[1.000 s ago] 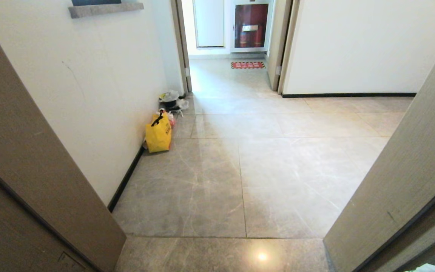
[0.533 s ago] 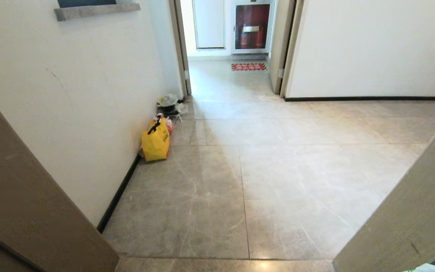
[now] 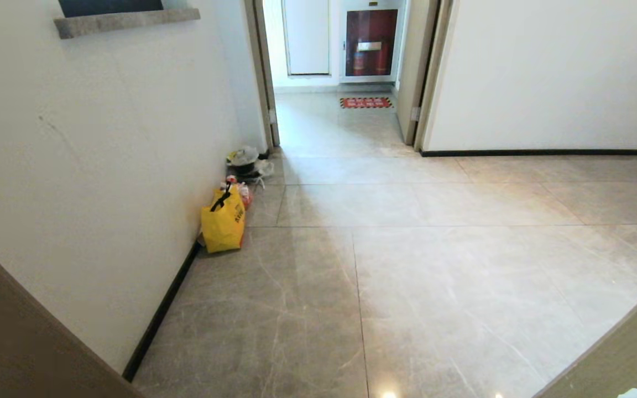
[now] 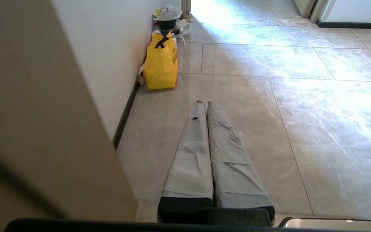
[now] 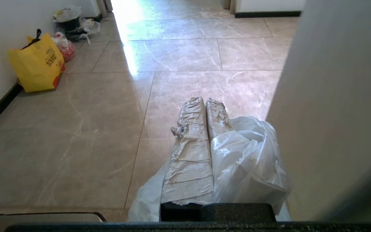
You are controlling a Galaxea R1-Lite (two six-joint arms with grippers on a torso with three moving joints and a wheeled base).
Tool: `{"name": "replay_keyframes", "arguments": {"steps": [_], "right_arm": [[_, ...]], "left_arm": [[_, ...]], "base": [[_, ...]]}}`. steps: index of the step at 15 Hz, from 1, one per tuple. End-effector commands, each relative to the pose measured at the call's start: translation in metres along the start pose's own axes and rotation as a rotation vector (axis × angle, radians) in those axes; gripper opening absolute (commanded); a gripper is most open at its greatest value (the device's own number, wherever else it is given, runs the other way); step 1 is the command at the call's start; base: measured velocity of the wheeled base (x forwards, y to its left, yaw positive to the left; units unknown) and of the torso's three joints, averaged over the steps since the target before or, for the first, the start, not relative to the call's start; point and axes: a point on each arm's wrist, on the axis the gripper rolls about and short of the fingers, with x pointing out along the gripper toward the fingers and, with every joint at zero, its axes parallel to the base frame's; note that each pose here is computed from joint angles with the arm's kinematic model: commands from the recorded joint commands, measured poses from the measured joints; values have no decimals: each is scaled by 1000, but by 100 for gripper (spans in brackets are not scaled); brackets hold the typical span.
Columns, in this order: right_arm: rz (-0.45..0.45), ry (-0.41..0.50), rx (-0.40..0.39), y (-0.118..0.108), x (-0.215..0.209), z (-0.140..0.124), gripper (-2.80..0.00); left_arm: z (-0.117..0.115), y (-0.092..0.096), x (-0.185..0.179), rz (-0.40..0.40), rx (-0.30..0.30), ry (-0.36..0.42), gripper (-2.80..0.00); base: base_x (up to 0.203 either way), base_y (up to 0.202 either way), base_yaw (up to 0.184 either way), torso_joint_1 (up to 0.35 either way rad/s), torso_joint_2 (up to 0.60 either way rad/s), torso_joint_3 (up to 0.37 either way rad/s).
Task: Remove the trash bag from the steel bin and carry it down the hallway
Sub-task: Put the trash bag at the door
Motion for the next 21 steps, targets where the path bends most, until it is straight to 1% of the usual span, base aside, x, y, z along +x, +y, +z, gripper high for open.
{"name": "replay_keyframes", "arguments": {"steps": [1,21], "right_arm": [[0,1,-1,0,0,0,-280],[0,1,-1,0,0,0,-280]], "left_arm": [[0,0,0,0,-1,0,-280],[0,0,0,0,1,0,-280]], "base": [[190,0,4,9,4,4],[192,0,0,2,3,3]]}}
